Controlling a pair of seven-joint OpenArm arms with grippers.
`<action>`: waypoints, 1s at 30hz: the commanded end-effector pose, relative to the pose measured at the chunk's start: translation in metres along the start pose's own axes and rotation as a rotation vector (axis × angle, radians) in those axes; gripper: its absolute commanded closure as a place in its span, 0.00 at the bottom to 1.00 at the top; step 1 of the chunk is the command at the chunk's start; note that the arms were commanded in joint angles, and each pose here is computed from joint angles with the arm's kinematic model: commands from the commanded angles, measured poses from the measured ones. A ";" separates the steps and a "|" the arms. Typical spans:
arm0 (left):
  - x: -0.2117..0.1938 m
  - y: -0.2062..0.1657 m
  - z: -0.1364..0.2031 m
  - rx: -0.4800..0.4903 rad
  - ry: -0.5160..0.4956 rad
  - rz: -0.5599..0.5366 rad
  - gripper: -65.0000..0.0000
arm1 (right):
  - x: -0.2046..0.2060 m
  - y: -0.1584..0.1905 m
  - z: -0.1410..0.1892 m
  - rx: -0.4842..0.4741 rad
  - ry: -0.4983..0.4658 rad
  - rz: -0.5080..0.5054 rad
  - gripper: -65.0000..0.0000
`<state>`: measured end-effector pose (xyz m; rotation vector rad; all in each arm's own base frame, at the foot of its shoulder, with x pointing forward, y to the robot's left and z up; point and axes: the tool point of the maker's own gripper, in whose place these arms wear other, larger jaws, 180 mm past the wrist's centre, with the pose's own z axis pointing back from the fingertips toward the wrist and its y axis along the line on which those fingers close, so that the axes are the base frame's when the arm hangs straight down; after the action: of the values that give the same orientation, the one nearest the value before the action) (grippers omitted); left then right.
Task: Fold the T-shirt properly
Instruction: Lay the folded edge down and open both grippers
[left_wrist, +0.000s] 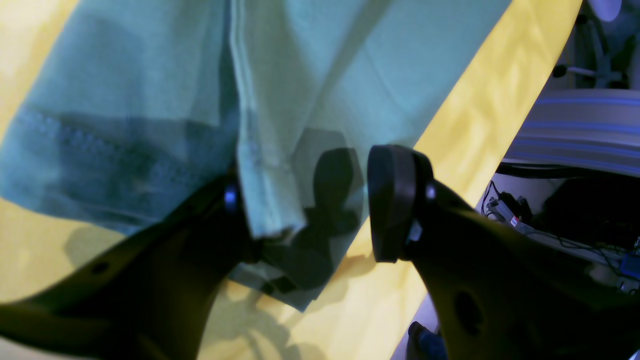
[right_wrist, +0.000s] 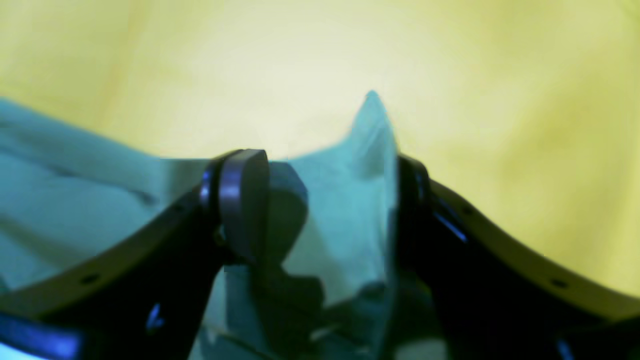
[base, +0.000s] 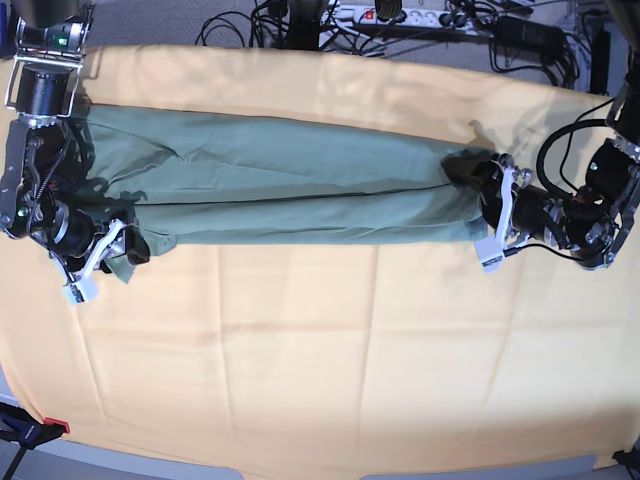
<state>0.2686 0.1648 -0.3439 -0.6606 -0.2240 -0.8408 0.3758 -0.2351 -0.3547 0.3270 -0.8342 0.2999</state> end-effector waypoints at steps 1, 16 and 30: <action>0.010 0.004 0.013 0.023 -0.031 -0.019 0.49 | 0.031 -0.008 0.008 -0.009 -0.078 0.019 0.48; 0.012 0.004 0.013 0.023 -0.039 -0.019 0.49 | 0.052 0.008 0.012 0.089 -0.124 -0.026 1.00; 0.011 0.005 0.013 0.028 -0.034 -0.021 0.49 | 0.015 0.047 0.061 0.103 -0.036 0.192 1.00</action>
<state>0.2696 0.1652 -0.3441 -0.6565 -0.2289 -0.8416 0.3176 -0.2121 -0.3158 0.3570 -0.8353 0.5023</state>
